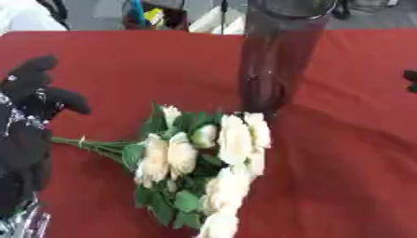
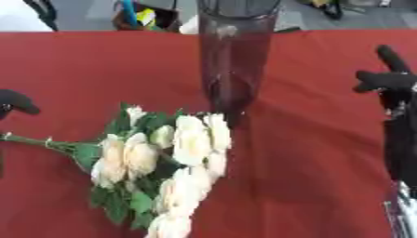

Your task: Arrange flowers into the vase.

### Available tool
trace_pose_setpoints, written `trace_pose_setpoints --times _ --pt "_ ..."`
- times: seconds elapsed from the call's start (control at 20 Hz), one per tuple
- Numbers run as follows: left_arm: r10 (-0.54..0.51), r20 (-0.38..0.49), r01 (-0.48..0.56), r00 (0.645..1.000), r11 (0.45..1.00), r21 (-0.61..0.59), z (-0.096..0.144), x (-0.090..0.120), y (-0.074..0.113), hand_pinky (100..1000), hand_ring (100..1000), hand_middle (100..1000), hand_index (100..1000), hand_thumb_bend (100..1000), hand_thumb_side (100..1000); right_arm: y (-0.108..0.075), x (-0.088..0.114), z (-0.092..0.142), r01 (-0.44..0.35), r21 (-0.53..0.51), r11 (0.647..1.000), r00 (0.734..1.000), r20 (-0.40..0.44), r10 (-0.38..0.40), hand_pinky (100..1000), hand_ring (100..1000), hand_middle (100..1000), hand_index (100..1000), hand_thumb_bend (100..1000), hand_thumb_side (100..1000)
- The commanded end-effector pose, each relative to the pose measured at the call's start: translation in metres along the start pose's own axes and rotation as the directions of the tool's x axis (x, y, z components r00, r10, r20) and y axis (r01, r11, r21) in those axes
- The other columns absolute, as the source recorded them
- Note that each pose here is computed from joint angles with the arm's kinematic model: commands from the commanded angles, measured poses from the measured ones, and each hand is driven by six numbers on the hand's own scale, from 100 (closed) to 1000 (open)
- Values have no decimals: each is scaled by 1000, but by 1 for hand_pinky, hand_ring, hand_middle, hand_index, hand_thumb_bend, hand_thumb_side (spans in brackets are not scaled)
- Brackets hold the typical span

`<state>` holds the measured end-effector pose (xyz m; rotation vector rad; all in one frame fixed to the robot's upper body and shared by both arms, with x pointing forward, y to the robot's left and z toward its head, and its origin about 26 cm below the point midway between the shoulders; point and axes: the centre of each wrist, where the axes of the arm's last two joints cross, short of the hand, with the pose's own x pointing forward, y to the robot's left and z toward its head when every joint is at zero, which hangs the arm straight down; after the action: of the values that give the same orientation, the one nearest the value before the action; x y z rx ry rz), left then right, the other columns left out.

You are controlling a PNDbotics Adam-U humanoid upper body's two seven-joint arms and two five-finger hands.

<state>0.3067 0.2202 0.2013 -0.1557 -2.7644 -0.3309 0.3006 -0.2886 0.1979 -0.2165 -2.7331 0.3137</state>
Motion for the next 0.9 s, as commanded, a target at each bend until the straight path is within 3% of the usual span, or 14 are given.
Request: trace_pose_setpoints --times 0.05,0.35,0.6,0.75,0.9 --pt "-25 24 25 999 1000 -9 -3 5 7 539 600 815 786 100 938 -3 5 -6 -5 8 1000 1000 26 5 843 991 550 718 100 945" --pt "-58 46 60 997 997 -43 -4 6 13 542 605 818 799 100 895 -3 6 -7 -3 12 1000 1000 19 3 844 992 551 718 100 943" --pt "-163 100 175 982 976 -130 -9 11 34 549 621 826 837 100 818 -5 6 -7 0 16 1000 1000 9 0 843 991 552 718 100 943" --pt "-269 143 295 953 931 -214 -14 17 52 558 638 832 869 100 749 -5 6 -6 2 22 1000 1000 4 -2 842 989 553 718 100 943" --pt "-381 191 424 905 852 -307 -18 25 70 571 668 849 907 100 647 -6 6 -6 5 28 1000 1000 -1 -5 842 988 553 719 100 943"
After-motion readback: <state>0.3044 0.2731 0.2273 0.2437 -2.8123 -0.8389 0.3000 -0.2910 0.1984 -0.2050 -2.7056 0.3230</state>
